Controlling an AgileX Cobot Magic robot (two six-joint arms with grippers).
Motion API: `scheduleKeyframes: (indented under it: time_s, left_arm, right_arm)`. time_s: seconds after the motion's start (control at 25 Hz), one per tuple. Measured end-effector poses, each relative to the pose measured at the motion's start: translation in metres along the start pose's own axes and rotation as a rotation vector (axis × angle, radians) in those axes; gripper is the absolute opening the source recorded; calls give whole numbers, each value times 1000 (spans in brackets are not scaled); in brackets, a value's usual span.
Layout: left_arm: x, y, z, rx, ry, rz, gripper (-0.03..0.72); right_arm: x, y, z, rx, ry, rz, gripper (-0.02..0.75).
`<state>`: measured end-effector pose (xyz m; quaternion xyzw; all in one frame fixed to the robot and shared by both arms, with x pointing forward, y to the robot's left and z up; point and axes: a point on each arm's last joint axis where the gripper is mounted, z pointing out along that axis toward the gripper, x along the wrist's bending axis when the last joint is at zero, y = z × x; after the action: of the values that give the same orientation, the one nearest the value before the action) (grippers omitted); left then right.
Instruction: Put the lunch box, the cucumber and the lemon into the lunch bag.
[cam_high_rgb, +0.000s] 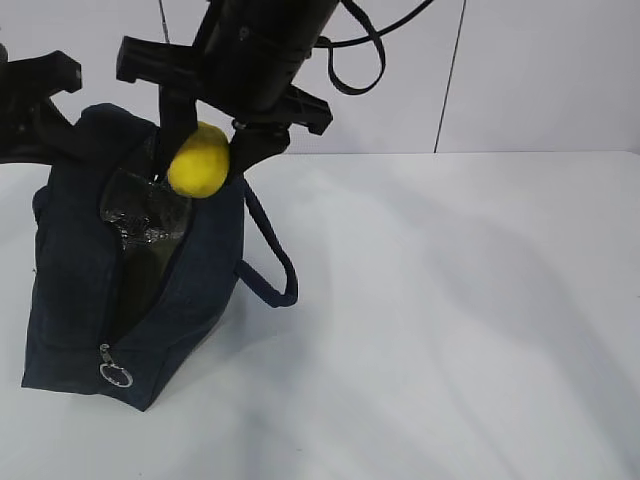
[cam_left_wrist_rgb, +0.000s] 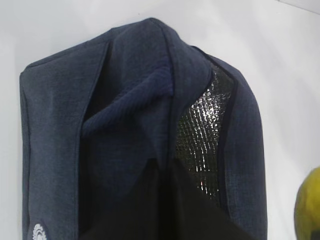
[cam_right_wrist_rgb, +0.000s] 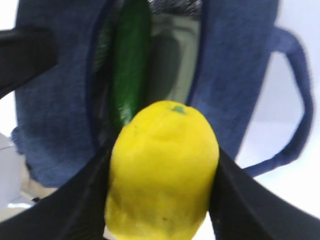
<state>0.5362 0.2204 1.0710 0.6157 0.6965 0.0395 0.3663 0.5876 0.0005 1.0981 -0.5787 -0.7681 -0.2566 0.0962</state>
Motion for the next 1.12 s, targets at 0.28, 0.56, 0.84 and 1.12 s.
scheduleKeyframes:
  time_s: [0.28, 0.56, 0.84, 1.12]
  left_arm:
    - [0, 0, 0, 0, -1, -1, -6]
    - [0, 0, 0, 0, -3, -4, -6]
    - [-1, 0, 0, 0, -6, -8, -6]
    - [-1, 0, 0, -2, -9, -11, -6]
  right_arm:
    - [3, 1, 12, 22, 60, 30, 419]
    - [4, 8, 18, -44, 84, 37, 419]
    - [6, 17, 19, -140, 120, 45, 419]
    - [4, 16, 40, -81, 159, 53, 420]
